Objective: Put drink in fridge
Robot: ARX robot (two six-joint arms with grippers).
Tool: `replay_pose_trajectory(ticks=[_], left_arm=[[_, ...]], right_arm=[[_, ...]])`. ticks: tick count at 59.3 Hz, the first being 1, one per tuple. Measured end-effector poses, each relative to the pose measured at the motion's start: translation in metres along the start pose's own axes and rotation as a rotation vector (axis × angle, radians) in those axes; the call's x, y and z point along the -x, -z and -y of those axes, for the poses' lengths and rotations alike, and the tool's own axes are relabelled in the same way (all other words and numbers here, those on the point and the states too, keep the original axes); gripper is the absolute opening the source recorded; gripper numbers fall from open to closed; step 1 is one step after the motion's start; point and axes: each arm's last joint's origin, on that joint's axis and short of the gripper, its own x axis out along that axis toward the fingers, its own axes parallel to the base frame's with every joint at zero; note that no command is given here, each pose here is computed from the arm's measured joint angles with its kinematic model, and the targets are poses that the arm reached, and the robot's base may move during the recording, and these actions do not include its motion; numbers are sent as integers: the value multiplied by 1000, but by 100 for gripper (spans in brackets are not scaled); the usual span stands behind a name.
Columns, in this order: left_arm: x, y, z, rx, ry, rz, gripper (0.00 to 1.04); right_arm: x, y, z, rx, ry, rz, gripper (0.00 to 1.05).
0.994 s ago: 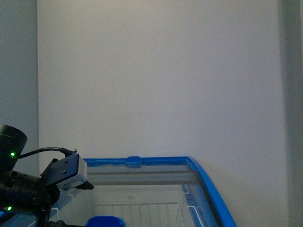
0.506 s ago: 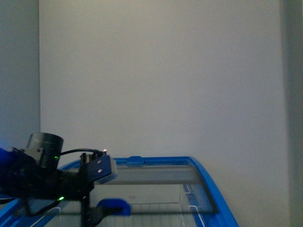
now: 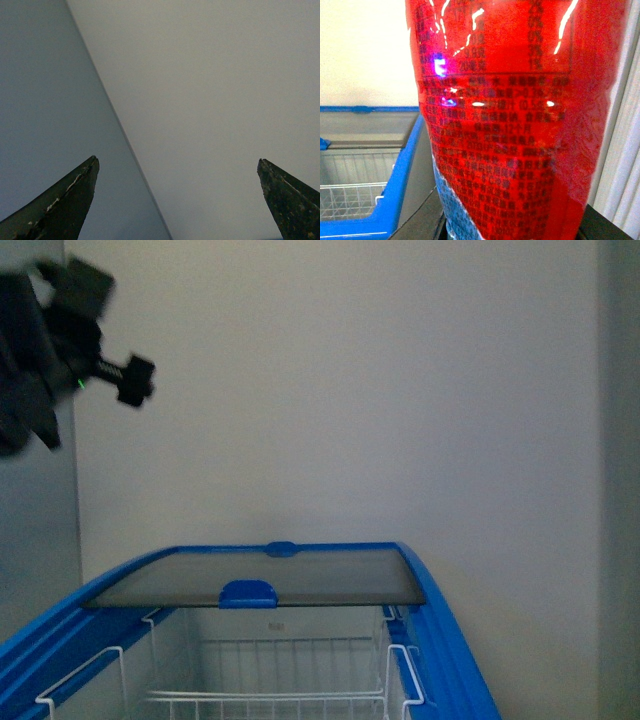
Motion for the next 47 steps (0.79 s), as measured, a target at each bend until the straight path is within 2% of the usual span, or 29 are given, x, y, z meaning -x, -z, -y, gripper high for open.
replay_pose_trajectory(ticks=[9, 13, 22, 36, 38, 40, 43, 47], left_arm=[[33, -42, -47, 190, 13, -46, 97], [58, -52, -64, 256, 40, -93, 97], [114, -51, -84, 323, 61, -197, 97], [192, -57, -105, 336, 65, -275, 97], [201, -59, -107, 342, 84, -303, 95], [217, -61, -108, 381, 163, -378, 88], [243, -59, -104, 414, 212, -472, 77], [260, -53, -98, 426, 223, -491, 68]], right_arm=[[0, 0, 0, 0, 5, 0, 37], [0, 0, 0, 0, 7, -1, 37], [0, 0, 0, 0, 5, 0, 37], [0, 0, 0, 0, 6, -1, 37], [0, 0, 0, 0, 6, -1, 37], [0, 0, 0, 0, 6, -1, 37], [0, 0, 0, 0, 6, -1, 37], [0, 0, 0, 0, 6, -1, 37]])
